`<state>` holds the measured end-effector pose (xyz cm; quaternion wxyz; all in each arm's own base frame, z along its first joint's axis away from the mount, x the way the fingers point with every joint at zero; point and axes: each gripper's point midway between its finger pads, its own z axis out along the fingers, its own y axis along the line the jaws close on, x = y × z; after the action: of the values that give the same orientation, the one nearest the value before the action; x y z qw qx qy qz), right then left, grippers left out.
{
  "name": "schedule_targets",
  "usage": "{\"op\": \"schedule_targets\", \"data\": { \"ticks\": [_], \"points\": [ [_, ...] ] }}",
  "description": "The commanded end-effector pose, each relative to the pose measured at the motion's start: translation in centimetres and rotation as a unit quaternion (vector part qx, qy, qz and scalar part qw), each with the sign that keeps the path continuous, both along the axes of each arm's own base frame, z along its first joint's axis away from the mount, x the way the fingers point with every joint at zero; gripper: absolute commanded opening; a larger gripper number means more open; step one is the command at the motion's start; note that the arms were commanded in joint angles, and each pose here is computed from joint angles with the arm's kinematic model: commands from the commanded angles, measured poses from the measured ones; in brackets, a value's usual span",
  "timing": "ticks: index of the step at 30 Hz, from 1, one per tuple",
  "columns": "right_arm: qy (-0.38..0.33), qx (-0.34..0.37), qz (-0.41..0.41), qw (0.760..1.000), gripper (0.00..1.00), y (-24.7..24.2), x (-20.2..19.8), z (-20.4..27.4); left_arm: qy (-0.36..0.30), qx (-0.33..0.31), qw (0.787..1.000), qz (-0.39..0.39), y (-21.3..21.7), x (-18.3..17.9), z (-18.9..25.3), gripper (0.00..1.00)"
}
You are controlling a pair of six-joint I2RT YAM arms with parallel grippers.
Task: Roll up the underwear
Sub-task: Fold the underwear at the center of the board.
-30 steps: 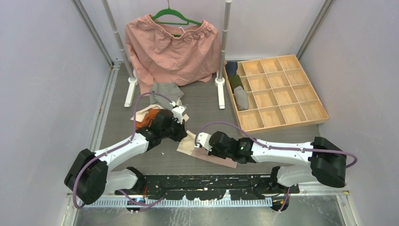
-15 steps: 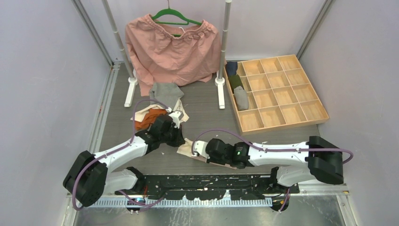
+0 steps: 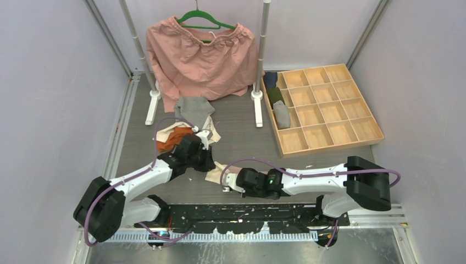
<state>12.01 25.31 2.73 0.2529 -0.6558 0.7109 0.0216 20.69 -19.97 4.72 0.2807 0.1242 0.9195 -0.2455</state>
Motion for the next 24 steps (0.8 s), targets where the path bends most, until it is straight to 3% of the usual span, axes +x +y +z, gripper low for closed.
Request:
{"op": "schedule_targets", "data": {
  "ticks": [1, 13, 24],
  "points": [
    [0.007, -0.016, 0.016, 1.0, 0.2, 0.2, -0.3, 0.2, -0.005, -0.013, 1.0, 0.019, 0.4, -0.3, 0.7, 0.14],
    [-0.003, 0.027, 0.014, 1.0, 0.35, 0.7, -0.2, 2.0, -0.011, -0.022, 0.999, 0.03, 1.1, -1.2, 1.8, 0.19],
    [-0.018, 0.084, 0.006, 0.996, 0.36, 1.5, 0.0, 4.3, -0.012, -0.022, 0.997, 0.066, 2.8, -2.4, 2.1, 0.27]
  ]
}}
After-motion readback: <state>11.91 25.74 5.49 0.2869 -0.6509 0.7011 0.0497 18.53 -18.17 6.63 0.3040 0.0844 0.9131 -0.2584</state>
